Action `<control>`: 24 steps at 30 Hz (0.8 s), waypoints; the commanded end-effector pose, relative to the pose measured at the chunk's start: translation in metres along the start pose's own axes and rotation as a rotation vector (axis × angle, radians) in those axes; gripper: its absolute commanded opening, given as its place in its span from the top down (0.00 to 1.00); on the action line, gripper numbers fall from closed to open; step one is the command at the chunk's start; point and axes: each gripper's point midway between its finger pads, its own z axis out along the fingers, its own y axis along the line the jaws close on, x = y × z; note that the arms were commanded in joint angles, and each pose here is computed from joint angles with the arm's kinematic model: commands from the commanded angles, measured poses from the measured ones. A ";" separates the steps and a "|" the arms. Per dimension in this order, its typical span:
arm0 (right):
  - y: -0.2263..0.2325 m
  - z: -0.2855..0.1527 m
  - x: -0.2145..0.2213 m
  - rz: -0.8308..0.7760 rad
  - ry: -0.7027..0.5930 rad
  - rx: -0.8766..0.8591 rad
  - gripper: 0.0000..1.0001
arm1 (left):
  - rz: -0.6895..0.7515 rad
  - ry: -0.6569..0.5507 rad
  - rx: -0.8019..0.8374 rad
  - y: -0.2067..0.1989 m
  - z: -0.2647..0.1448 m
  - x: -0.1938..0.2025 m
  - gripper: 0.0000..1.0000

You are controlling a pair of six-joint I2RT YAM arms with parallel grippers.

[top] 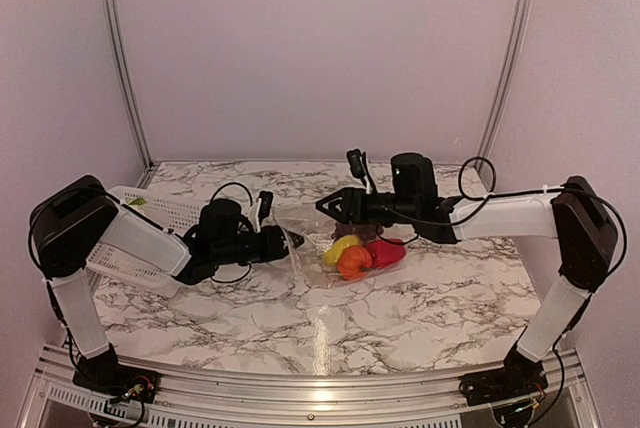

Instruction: Open the zip-top bag and remove the fake food

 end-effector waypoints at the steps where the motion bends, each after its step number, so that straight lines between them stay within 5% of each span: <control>1: -0.036 -0.035 -0.007 -0.009 -0.020 0.110 0.41 | -0.001 0.016 0.034 -0.003 0.011 0.002 0.68; 13: -0.154 -0.100 0.006 0.090 0.012 0.424 0.38 | 0.009 0.067 0.043 0.003 0.030 0.013 0.54; 20: -0.171 -0.096 0.023 0.116 0.076 0.369 0.36 | 0.015 0.076 0.051 0.003 0.038 0.014 0.47; 24: -0.171 -0.090 0.039 0.142 0.114 0.322 0.42 | 0.029 0.084 0.052 0.004 0.042 0.015 0.44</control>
